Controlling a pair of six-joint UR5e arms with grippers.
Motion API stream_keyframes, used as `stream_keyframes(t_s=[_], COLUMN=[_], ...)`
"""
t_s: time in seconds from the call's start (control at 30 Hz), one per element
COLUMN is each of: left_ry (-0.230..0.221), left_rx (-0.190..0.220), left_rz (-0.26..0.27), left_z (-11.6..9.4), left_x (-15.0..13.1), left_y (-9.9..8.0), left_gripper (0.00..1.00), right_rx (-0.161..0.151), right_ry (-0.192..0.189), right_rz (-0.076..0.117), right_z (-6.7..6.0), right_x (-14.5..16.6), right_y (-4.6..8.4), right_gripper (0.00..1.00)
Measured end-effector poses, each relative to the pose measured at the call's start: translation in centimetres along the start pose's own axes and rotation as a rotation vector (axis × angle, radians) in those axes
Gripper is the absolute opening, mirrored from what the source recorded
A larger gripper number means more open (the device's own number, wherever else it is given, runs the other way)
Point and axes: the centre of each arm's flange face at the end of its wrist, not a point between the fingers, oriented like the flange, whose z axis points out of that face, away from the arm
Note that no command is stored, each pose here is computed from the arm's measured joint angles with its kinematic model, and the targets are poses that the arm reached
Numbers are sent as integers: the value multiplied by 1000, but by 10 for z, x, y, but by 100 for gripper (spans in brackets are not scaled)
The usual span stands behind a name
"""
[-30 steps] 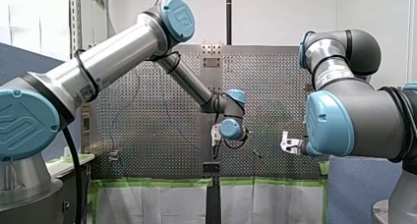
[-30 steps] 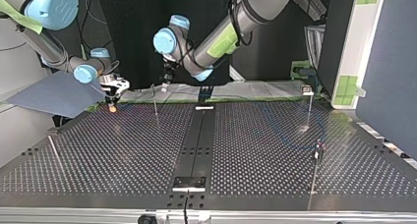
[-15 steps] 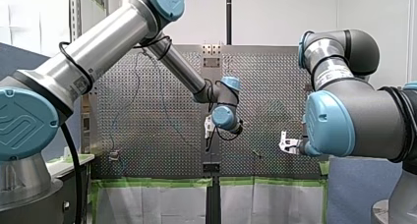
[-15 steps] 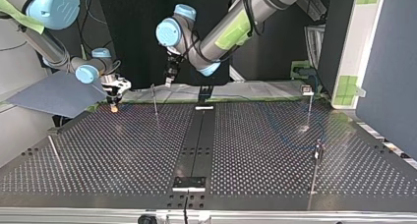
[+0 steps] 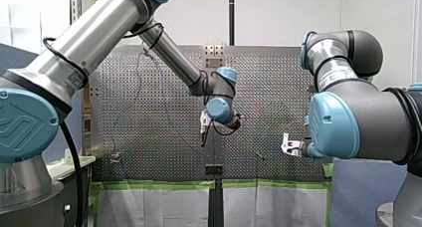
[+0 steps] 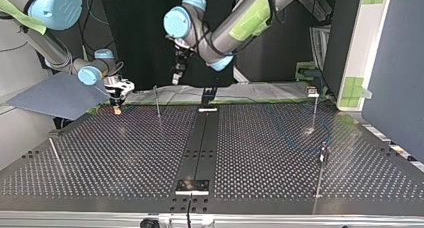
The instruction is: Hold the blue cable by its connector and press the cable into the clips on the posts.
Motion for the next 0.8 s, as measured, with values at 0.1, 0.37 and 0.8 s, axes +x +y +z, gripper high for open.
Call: stream_keyframes(t_s=[0.1, 0.37, 0.8], left_ry=[-1, -2, -9], left_rx=[-7, -9, -8], left_rz=[0, 1, -7], left_z=[-10, -35, -76], left_x=[-5, -15, -29], left_y=[4, 12, 29], left_gripper=[100, 100, 100], right_rx=[0, 1, 3], right_ry=[0, 0, -1], right_rz=[1, -1, -2], right_z=[0, 0, 0], right_x=[0, 0, 0], right_y=[0, -1, -2], right_gripper=[0, 0, 0])
